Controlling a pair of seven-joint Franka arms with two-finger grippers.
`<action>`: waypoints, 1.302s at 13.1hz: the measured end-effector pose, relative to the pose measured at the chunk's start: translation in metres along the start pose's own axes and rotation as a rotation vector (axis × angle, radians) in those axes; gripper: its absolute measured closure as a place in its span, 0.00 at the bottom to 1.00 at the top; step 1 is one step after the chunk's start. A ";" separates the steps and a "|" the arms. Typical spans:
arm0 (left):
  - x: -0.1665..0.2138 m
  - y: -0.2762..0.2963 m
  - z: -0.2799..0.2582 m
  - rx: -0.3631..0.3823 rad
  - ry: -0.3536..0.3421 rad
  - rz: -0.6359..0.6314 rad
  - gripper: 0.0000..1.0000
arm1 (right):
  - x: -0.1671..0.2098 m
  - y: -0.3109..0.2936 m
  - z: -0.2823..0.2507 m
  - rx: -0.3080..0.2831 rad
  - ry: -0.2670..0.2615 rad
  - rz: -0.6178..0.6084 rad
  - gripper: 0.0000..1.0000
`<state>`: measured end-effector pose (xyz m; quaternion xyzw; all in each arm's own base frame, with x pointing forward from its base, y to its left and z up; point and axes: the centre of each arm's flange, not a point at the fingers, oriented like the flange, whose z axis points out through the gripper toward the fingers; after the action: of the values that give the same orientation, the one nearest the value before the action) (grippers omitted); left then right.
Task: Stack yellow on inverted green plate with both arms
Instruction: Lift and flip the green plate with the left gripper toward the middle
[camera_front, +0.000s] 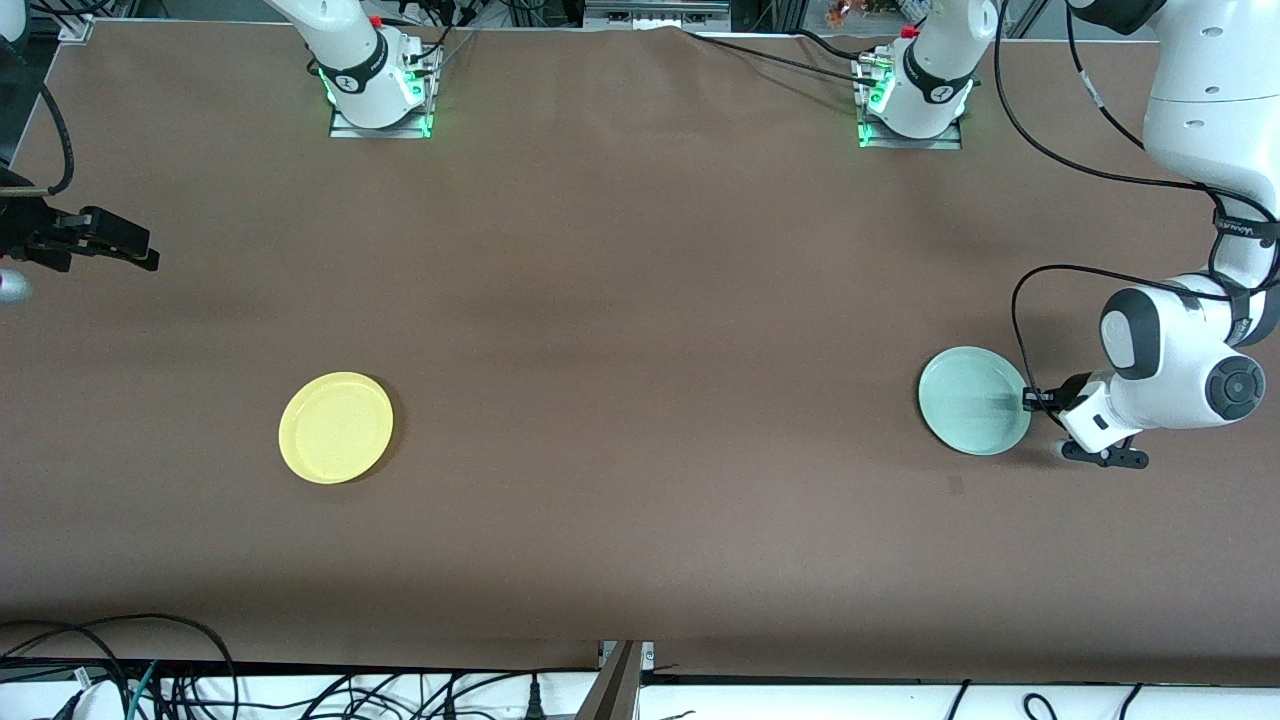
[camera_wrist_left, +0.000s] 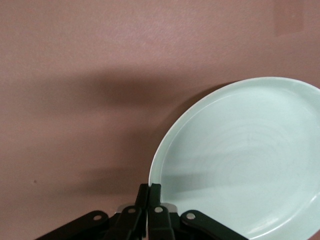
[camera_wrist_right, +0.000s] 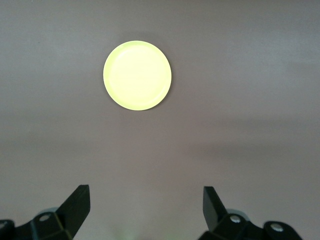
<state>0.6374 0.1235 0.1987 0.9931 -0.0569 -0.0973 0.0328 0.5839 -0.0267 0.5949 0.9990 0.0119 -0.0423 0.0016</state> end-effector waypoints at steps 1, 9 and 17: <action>0.004 0.007 -0.013 -0.002 -0.004 0.012 0.97 | 0.000 0.000 0.000 0.000 0.000 0.000 0.00; 0.036 0.147 -0.171 0.124 -0.096 0.233 0.97 | 0.000 0.002 0.000 0.000 0.000 0.003 0.00; 0.015 0.365 -0.217 0.494 -0.064 0.271 0.97 | 0.001 0.013 0.002 0.000 0.005 0.023 0.00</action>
<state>0.6561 -0.2289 0.4365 0.9507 -0.2122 -0.1065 -0.1994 0.5855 -0.0400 0.5930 0.9992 0.0003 -0.0395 0.0022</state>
